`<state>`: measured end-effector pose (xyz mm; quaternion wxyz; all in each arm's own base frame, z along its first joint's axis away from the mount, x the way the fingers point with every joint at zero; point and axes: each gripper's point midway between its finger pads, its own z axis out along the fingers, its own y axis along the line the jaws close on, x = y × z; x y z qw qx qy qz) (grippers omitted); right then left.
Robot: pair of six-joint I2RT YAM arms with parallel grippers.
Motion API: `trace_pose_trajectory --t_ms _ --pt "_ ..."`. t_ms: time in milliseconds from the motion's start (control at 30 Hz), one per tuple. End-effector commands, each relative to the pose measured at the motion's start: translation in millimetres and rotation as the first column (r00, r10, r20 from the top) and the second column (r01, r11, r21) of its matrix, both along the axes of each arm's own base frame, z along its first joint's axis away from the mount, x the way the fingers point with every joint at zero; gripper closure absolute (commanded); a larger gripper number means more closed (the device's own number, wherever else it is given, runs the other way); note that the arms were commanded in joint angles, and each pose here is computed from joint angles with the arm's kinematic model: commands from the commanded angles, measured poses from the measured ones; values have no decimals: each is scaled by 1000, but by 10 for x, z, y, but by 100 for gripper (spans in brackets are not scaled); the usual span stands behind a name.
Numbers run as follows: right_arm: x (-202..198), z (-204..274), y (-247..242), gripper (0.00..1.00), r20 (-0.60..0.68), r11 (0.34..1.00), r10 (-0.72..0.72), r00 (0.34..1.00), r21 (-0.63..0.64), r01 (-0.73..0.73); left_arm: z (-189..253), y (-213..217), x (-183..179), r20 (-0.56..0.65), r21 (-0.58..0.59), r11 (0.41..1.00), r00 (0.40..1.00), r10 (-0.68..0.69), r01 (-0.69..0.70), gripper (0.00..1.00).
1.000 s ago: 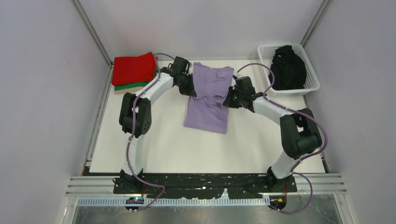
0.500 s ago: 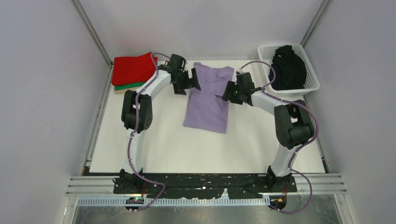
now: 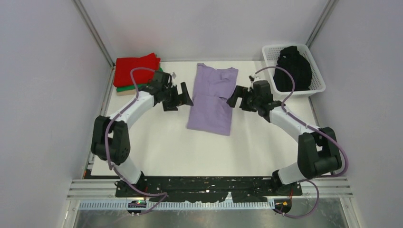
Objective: Fold and stack the t-shirts
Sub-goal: Fold the folded rectangular tshirt in 1/3 of the way, then grab one side of the 2/3 rectangular tshirt with both arms
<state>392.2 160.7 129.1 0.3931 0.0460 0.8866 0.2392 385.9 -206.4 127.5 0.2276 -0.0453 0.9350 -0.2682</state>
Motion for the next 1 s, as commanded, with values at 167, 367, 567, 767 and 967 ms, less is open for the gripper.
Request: trace_pose_trajectory --t_ms 167,367,567,767,967 --pt "-1065 -455 295 3 -139 983 178 974 68 -170 -442 -30 -726 -97 -79 997 995 -24 17 6" --pt "-1287 -719 388 0 -239 981 179 954 118 -155 -718 -217 -774 -194 -97 993 977 -85 67 22" --pt "-1315 -872 410 12 -276 986 157 948 105 -132 -923 -201 -754 -240 -60 997 969 -61 48 46" --pt "-1316 -1030 389 32 -316 990 135 939 80 -116 -1034 -193 -744 -269 -42 998 961 -60 50 75" --pt "-1290 -1139 373 53 -334 993 115 935 58 -102 -1084 -193 -724 -278 -34 998 959 -54 47 100"
